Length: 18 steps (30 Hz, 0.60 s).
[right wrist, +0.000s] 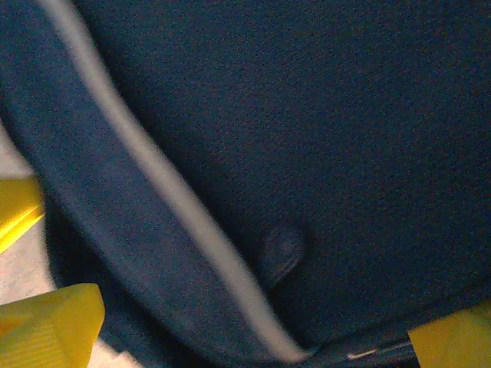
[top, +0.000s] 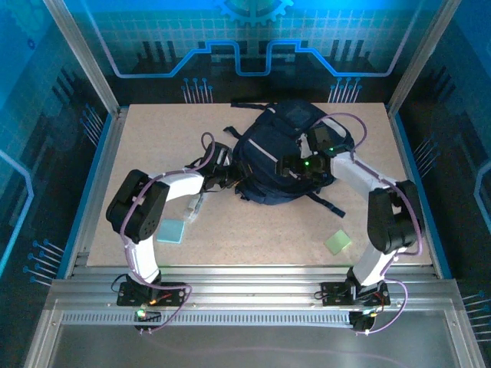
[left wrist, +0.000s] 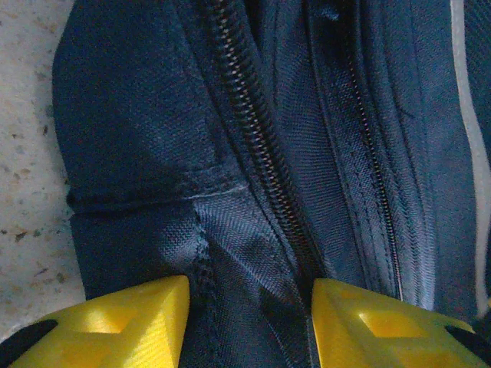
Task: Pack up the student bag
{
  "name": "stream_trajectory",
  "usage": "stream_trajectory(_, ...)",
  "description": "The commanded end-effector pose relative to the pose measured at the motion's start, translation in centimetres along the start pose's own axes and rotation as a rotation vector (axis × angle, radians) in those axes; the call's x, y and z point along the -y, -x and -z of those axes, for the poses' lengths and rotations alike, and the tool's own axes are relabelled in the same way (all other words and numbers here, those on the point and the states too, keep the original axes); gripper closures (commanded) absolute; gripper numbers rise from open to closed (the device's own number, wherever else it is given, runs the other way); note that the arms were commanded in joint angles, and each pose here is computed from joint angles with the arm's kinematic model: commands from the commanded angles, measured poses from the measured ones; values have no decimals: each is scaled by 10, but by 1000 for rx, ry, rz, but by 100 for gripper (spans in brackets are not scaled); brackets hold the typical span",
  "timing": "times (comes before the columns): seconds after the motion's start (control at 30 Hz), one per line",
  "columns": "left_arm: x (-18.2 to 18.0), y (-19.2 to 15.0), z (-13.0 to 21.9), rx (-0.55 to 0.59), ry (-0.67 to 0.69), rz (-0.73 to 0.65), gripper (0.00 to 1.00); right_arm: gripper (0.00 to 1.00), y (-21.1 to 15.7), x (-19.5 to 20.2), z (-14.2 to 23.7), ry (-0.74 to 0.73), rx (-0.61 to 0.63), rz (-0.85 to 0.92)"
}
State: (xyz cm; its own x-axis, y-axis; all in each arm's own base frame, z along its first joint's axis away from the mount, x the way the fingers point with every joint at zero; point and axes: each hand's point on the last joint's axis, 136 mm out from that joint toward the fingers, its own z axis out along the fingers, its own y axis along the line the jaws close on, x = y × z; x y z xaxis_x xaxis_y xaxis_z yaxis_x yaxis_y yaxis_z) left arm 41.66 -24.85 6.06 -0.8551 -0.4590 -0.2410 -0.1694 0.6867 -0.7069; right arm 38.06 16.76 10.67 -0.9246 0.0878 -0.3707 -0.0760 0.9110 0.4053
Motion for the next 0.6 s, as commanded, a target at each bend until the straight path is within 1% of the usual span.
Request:
stream_trajectory(0.0,6,-6,-14,-26,-25,15,53,0,-35,-49,14,177,-96,-2)
stream_trajectory(0.13,10,-2,-16,-16,-36,7,53,0,-59,-67,12,282,-169,-40)
stream_trajectory(0.2,13,0,-16,-13,-39,0,53,0,-63,-76,18,327,-188,-39)
stream_trajectory(0.27,13,3,-15,-10,-33,-12,53,1,-60,-77,25,325,-173,-15)
stream_trajectory(0.37,12,13,-9,3,-24,-24,52,2,-45,-53,36,189,-121,12)
stream_trajectory(0.47,11,25,3,27,-12,-49,51,4,-21,-26,52,69,-30,18)
stream_trajectory(0.57,14,35,21,54,9,-105,48,10,2,-2,67,-26,65,17)
